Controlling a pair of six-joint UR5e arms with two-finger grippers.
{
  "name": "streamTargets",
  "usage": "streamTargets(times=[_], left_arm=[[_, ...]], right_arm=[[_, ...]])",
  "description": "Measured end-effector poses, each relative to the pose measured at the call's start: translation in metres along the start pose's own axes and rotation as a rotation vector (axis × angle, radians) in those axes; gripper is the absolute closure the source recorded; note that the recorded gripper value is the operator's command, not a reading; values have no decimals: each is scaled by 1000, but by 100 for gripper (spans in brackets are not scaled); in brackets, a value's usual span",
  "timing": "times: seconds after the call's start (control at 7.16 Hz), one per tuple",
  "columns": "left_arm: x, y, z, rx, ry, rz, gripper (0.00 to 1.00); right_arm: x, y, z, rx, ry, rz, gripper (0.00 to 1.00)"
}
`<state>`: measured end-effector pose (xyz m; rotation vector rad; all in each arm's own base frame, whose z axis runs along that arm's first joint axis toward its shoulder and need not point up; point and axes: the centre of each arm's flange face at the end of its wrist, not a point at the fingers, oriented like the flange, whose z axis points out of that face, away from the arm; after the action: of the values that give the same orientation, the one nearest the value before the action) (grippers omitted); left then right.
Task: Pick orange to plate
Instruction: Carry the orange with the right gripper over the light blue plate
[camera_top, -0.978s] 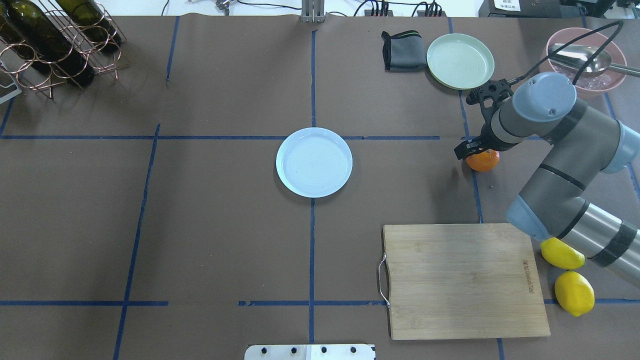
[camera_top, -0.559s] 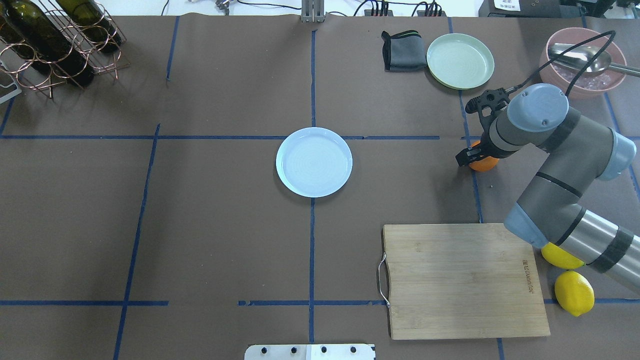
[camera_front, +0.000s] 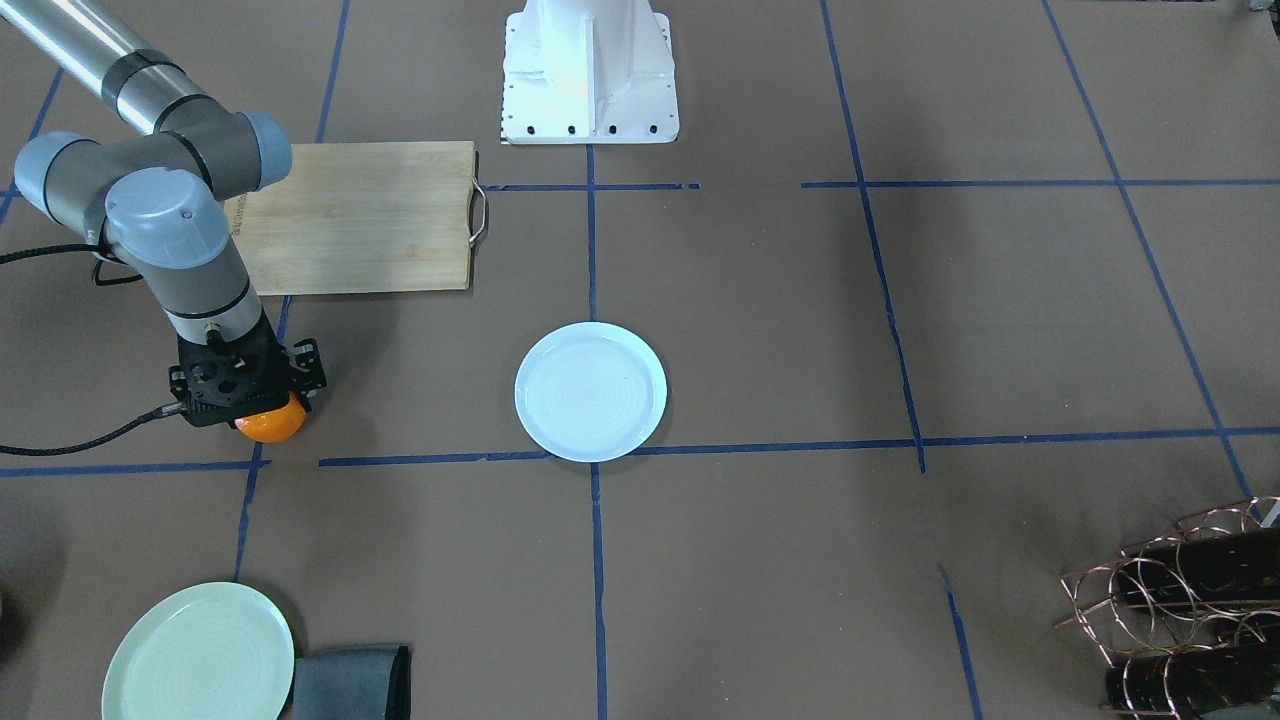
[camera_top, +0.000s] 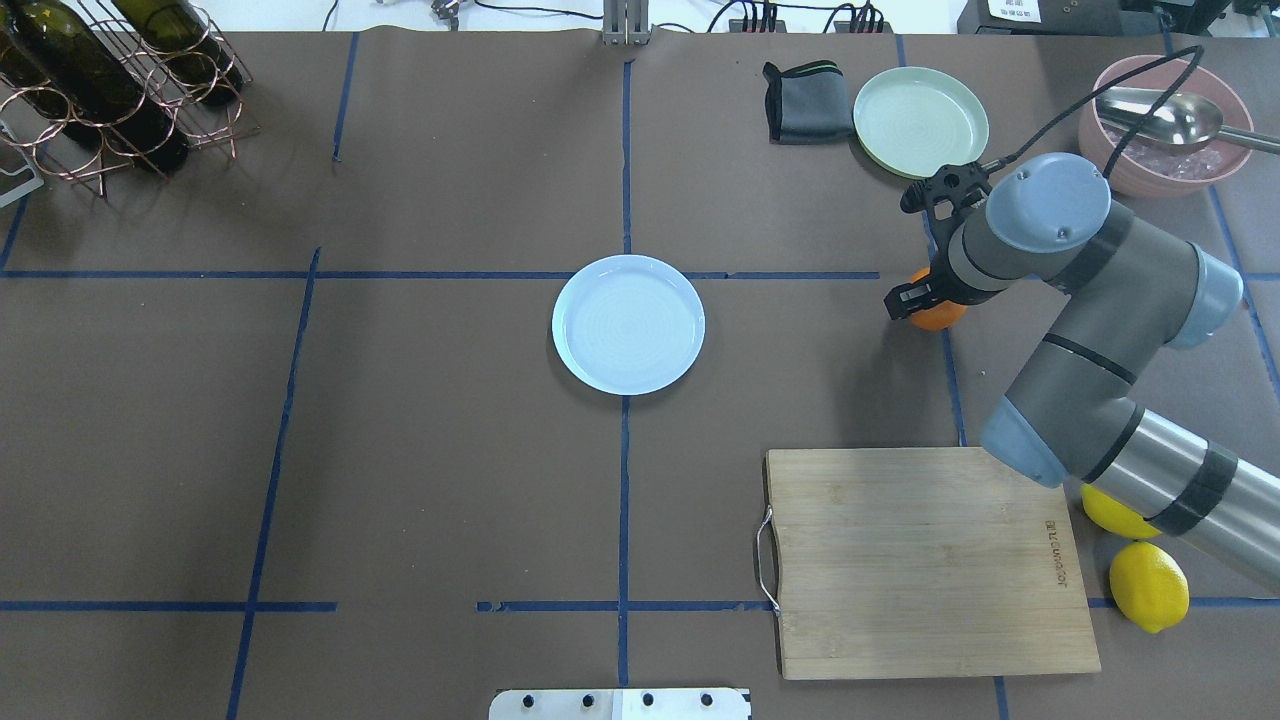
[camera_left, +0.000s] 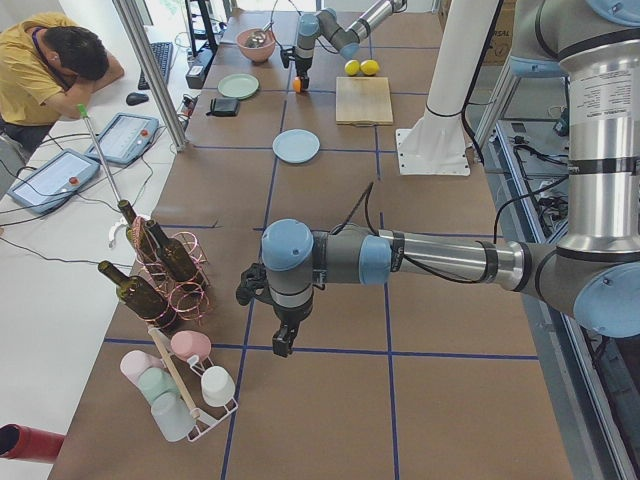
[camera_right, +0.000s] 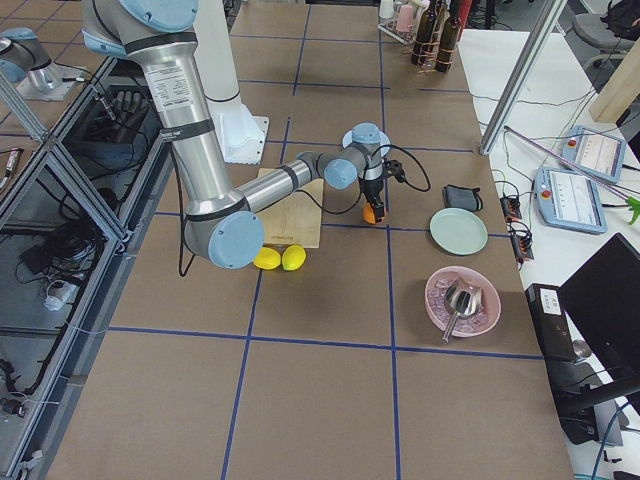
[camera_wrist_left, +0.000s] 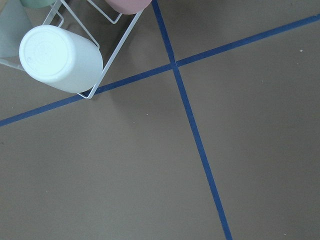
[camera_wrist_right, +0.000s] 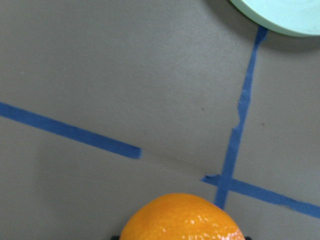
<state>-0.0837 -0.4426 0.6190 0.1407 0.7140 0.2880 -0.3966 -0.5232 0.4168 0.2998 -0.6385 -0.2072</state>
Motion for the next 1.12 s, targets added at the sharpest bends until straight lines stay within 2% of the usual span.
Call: streamTargets(times=[0.28, 0.42, 0.84, 1.12], left_arm=[[0, 0, 0, 0, 0, 1, 0], [0, 0, 0, 0, 0, 1, 0], [0, 0, 0, 0, 0, 1, 0], [0, 0, 0, 1, 1, 3, 0]], right_arm=[[-95, -37, -31, 13, -47, 85, 81], [-149, -54, -45, 15, -46, 136, 81], [-302, -89, -48, 29, 0, 240, 79], [-343, -83, -37, 28, 45, 251, 76]])
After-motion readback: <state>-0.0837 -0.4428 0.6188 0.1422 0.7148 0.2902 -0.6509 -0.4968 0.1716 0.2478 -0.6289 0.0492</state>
